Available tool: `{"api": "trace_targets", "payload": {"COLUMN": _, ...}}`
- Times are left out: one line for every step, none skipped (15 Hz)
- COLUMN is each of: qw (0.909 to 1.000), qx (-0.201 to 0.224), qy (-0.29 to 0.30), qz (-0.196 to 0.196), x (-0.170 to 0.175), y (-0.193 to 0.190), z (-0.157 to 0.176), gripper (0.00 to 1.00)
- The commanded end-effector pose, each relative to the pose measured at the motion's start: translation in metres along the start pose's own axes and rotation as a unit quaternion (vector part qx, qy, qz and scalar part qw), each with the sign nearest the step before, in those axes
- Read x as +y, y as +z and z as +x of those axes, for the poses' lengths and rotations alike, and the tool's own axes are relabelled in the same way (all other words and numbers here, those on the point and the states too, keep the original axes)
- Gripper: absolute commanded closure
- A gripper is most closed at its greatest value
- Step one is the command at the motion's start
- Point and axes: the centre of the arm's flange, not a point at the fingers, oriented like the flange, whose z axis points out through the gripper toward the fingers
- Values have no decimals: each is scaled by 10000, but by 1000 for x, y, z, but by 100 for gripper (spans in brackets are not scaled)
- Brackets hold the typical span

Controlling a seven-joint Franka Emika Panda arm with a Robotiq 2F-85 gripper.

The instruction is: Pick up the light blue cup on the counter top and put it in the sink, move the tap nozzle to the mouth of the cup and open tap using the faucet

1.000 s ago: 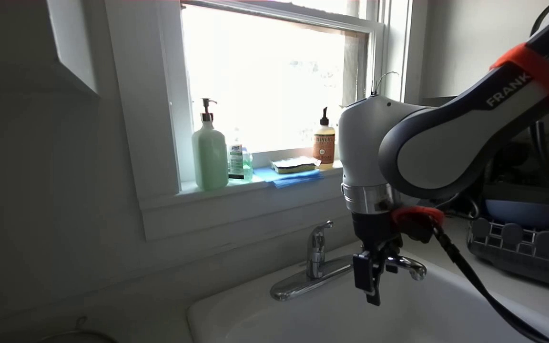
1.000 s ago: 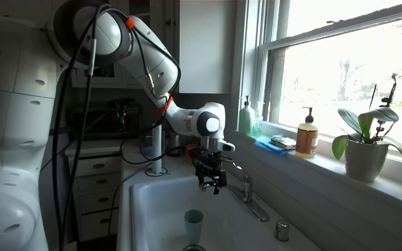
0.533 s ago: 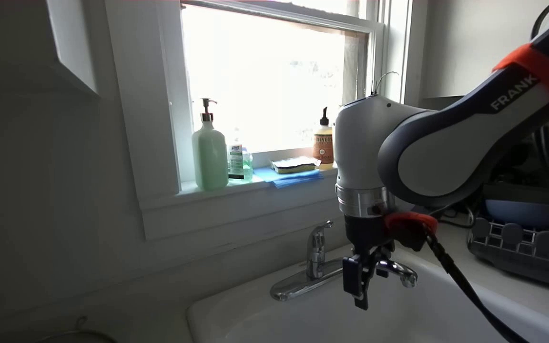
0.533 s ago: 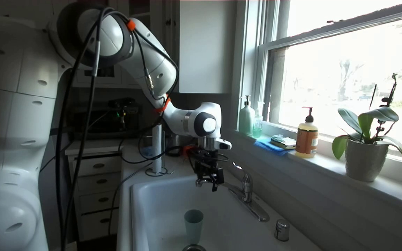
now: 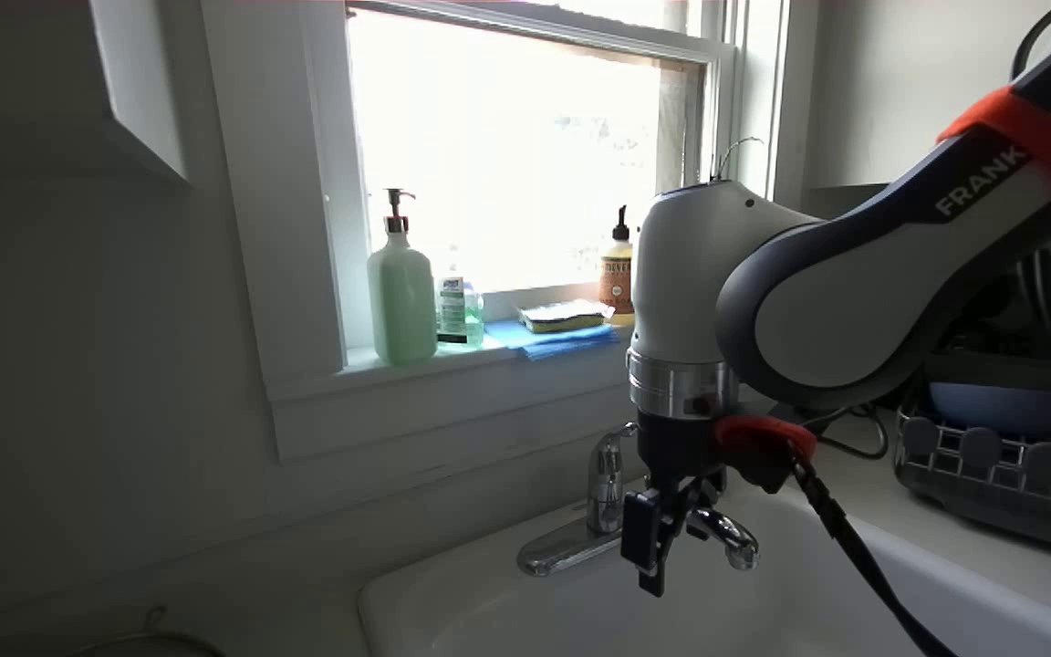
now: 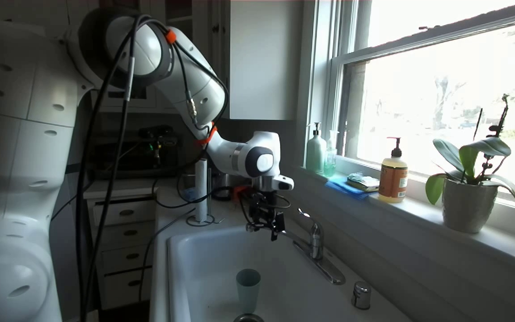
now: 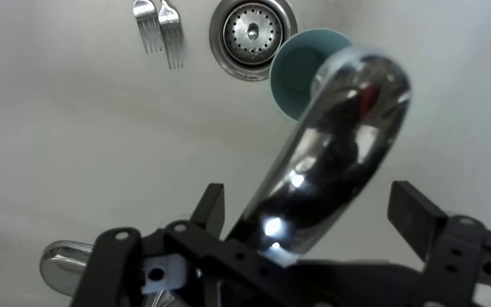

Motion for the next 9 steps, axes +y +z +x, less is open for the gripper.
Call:
{"api": "trace_targets", "payload": {"qw": 9991, "qx": 329, "qy": 1, "qz": 263, "x": -19, "y": -5, "z": 16, "gripper": 0}}
{"api": "trace_targets", "payload": {"qw": 9991, "qx": 342, "qy": -5, "qz": 267, "x": -19, "y": -6, "z": 16, "gripper": 0}}
{"api": "trace_targets", "payload": {"qw": 9990, "qx": 344, "qy": -9, "qz": 277, "x": -20, "y": -7, "z": 17, "gripper": 0}}
{"api": "trace_targets", "payload": {"qw": 9990, "qx": 345, "qy": -4, "qz": 277, "x": -20, "y": -7, "z": 18, "gripper": 0}}
{"api": "trace_targets", "payload": {"qw": 9990, "qx": 355, "qy": 1, "qz": 282, "x": -20, "y": -8, "z": 18, "gripper": 0}}
{"api": "trace_targets", "payload": {"qw": 9990, "qx": 358, "qy": 0, "qz": 285, "x": -20, "y": -8, "z": 19, "gripper": 0}}
{"api": "trace_targets", "payload": {"qw": 9989, "qx": 362, "qy": 5, "qz": 291, "x": -19, "y": -9, "z": 19, "gripper": 0}}
{"api": "trace_targets", "payload": {"qw": 9989, "qx": 360, "qy": 17, "qz": 301, "x": -19, "y": -9, "z": 20, "gripper": 0}}
{"api": "trace_targets", "payload": {"qw": 9988, "qx": 370, "qy": 35, "qz": 315, "x": -19, "y": -10, "z": 21, "gripper": 0}}
